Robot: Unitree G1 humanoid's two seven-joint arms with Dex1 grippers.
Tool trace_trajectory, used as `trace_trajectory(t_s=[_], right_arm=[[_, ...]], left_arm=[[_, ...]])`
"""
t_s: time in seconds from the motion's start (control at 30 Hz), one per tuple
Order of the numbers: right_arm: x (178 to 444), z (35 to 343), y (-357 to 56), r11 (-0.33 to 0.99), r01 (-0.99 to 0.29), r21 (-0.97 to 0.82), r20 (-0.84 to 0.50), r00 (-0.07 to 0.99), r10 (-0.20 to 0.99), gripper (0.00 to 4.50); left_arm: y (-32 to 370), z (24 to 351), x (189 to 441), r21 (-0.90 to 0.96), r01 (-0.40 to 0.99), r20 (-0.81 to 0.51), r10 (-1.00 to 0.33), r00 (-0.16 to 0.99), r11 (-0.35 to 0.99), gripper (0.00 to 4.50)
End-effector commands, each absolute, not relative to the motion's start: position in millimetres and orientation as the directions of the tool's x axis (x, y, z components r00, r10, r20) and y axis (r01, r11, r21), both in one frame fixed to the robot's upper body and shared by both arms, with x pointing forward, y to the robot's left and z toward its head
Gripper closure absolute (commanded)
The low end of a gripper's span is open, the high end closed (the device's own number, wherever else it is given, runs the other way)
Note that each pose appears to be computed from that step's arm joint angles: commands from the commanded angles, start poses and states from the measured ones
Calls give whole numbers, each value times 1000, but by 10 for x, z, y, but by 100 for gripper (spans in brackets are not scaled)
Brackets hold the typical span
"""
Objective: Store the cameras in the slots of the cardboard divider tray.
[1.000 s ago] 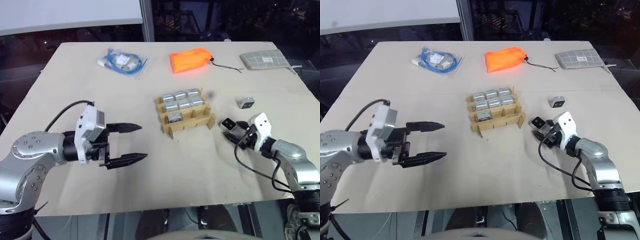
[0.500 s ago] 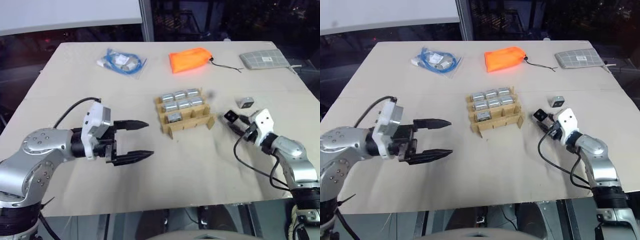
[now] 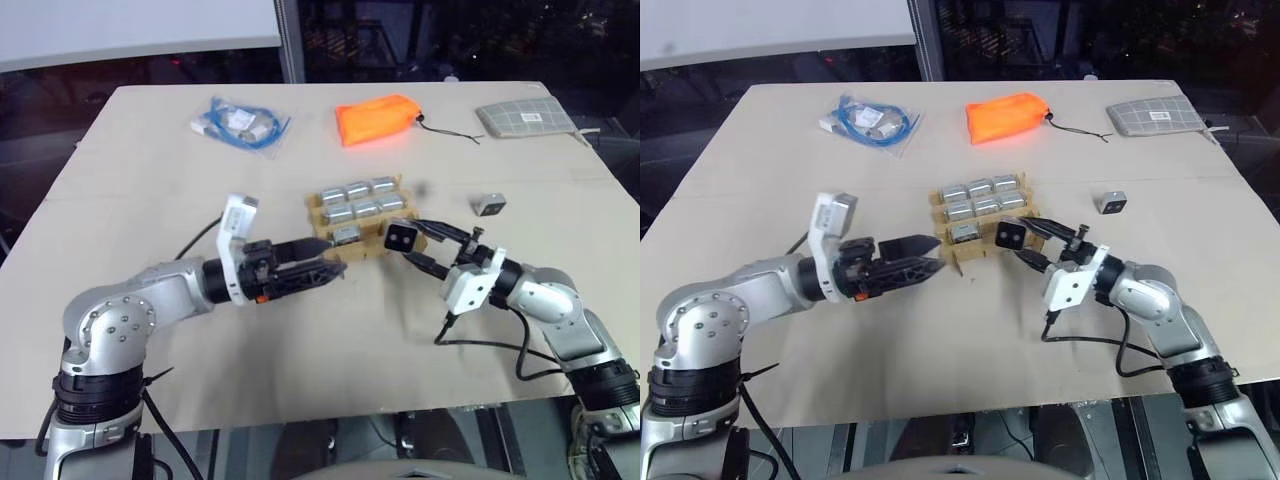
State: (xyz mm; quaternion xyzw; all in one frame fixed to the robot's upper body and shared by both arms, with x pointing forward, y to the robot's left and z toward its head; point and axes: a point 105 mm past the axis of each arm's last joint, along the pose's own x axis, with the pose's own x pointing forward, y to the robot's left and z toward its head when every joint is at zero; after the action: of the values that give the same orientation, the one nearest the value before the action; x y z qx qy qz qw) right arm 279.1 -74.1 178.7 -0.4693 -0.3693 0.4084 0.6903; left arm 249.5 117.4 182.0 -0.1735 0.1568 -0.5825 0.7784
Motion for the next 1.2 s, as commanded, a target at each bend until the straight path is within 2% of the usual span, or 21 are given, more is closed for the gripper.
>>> trace_trajectory(t_s=[0.03, 0.17, 0.33, 1.03, 1.13, 1.2], right_arm=[[2625, 1992, -534, 240, -139, -961, 195, 277, 941, 275], [2528, 2046, -395, 249, -125, -960, 219, 209, 953, 275], [2439, 1984, -314, 247, -165, -955, 218, 179, 959, 275], [2414, 1896, -273, 203, -248, -947, 159, 186, 970, 275], [2414, 1891, -266, 197, -258, -946, 152, 184, 971, 275], [2409, 1890, -261, 194, -259, -946, 149, 182, 972, 275]], left_arm=[[1083, 1891, 2396, -439, 880, -23, -981, 191, 182, 0], [1085, 1911, 2443, -433, 882, -13, -980, 201, 187, 0], [1099, 1934, 2471, -419, 888, -5, -979, 203, 187, 0], [1144, 1902, 2497, -383, 904, -3, -979, 204, 190, 0], [1140, 1911, 2515, -378, 906, 1, -979, 204, 189, 79], [1127, 1907, 2516, -376, 908, -2, -980, 198, 184, 180]])
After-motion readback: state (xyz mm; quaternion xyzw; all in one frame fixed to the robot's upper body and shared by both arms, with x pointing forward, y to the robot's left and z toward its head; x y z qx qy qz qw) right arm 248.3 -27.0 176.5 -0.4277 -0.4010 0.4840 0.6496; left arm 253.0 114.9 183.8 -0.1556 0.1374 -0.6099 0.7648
